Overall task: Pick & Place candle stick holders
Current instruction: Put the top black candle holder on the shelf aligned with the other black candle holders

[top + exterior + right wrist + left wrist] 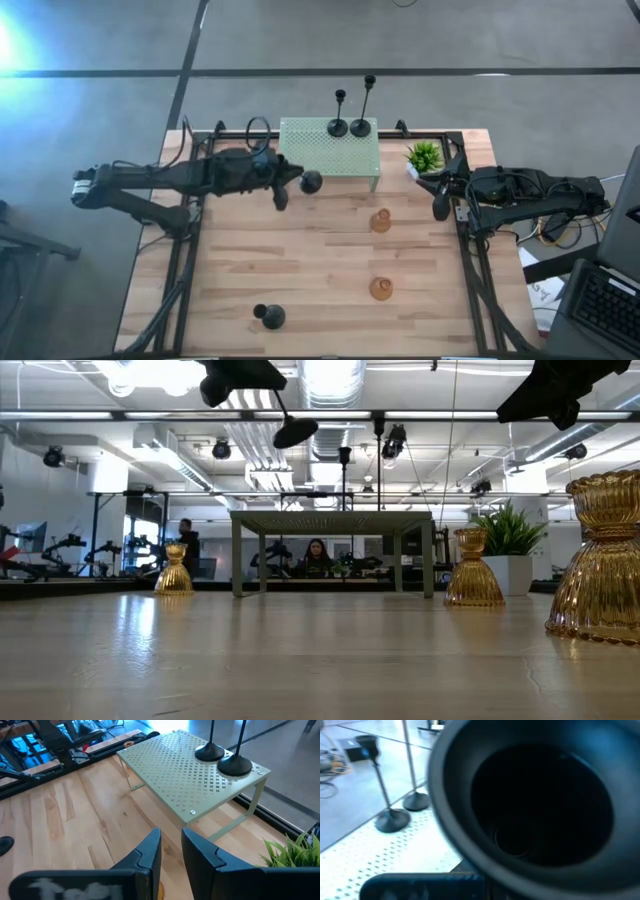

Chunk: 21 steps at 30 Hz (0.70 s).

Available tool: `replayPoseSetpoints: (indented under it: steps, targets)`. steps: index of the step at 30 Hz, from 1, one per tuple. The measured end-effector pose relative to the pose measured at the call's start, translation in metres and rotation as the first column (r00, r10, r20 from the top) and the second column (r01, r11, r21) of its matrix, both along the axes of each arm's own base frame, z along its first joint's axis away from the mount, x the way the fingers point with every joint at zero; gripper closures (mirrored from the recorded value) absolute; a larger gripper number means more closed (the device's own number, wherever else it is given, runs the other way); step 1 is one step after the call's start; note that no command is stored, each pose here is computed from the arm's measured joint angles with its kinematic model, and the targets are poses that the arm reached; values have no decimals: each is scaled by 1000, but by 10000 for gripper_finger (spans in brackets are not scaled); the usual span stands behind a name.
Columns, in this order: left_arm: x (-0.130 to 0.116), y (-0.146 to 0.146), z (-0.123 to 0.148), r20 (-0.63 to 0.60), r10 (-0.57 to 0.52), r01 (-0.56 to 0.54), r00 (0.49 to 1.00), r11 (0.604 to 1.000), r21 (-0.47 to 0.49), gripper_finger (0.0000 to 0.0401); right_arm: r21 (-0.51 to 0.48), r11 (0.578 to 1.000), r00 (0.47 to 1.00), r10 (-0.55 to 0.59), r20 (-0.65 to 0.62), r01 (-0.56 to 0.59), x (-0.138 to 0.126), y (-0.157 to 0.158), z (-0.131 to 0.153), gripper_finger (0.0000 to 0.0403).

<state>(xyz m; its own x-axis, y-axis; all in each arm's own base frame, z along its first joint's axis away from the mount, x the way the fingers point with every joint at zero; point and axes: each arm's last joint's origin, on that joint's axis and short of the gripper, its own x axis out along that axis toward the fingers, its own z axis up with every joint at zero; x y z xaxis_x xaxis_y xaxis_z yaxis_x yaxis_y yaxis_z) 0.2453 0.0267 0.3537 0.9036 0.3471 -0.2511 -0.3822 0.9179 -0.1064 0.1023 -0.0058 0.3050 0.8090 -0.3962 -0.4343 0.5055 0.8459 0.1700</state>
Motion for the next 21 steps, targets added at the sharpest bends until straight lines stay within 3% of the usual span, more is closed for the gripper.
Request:
replayPoseSetpoints:
  steps: [5,15,21]
  targets:
    - [6,20,1,-26,66,-65,997,997,44,385,0,1000,1000,0,-1,0,0,0,0,327]
    - [15,57,15,-9,189,-189,982,981,41,385,0,1000,1000,0,0,0,0,0,0,310]
    - [22,76,26,-95,215,-213,972,977,34,385,0,1000,1000,0,-1,0,0,0,0,308]
